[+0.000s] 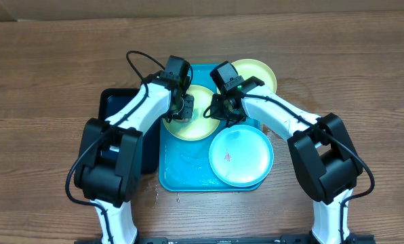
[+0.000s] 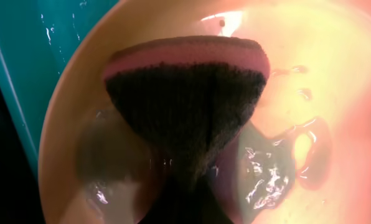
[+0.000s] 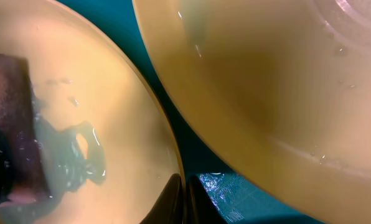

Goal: Clean dirty plates on tray and stack at the side

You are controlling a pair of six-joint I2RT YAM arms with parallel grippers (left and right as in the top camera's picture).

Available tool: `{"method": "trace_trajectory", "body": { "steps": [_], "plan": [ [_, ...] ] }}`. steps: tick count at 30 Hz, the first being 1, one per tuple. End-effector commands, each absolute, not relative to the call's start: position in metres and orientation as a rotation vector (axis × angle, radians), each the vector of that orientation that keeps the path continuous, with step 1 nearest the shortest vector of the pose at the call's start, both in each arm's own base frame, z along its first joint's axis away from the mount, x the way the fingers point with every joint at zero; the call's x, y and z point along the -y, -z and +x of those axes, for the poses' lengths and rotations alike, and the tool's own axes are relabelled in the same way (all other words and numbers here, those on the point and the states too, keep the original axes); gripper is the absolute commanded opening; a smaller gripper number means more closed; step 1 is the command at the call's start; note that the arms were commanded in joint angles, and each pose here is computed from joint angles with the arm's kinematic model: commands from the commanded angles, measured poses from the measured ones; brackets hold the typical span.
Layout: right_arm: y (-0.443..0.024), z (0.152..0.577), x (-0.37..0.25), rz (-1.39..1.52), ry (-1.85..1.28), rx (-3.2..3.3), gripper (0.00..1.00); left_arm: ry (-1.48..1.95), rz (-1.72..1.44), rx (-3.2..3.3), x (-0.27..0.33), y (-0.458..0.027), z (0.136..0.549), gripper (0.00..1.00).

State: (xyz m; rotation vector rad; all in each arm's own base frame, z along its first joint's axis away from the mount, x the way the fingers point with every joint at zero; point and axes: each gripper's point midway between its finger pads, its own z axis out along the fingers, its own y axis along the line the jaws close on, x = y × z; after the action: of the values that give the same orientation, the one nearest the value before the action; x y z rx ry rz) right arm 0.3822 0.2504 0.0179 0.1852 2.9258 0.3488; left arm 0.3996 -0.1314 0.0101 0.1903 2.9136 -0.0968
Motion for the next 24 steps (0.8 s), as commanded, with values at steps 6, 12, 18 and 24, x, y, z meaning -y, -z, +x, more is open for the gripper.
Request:
{"method": "trace_trajectory", "body": {
  "steps": [6, 12, 18, 24],
  "plan": [
    [-0.023, 0.388, -0.255, 0.186, -0.379, -2.908, 0.04, 0.141, 0.135, -2.951, 0.133, 0.015, 0.387, 0.04],
    [-0.023, 0.388, -0.256, 0.186, -0.379, -2.907, 0.04, 0.419, 0.174, -2.896, 0.167, 0.007, 0.394, 0.04],
    [-0.023, 0.388, -0.256, 0.185, -0.379, -2.907, 0.04, 0.461, 0.183, -2.866, 0.174, 0.0, 0.401, 0.04],
    [-0.023, 0.388, -0.256, 0.168, -0.378, -2.907, 0.04, 0.463, 0.242, -2.801, 0.182, -0.034, 0.426, 0.04]
  ]
}}
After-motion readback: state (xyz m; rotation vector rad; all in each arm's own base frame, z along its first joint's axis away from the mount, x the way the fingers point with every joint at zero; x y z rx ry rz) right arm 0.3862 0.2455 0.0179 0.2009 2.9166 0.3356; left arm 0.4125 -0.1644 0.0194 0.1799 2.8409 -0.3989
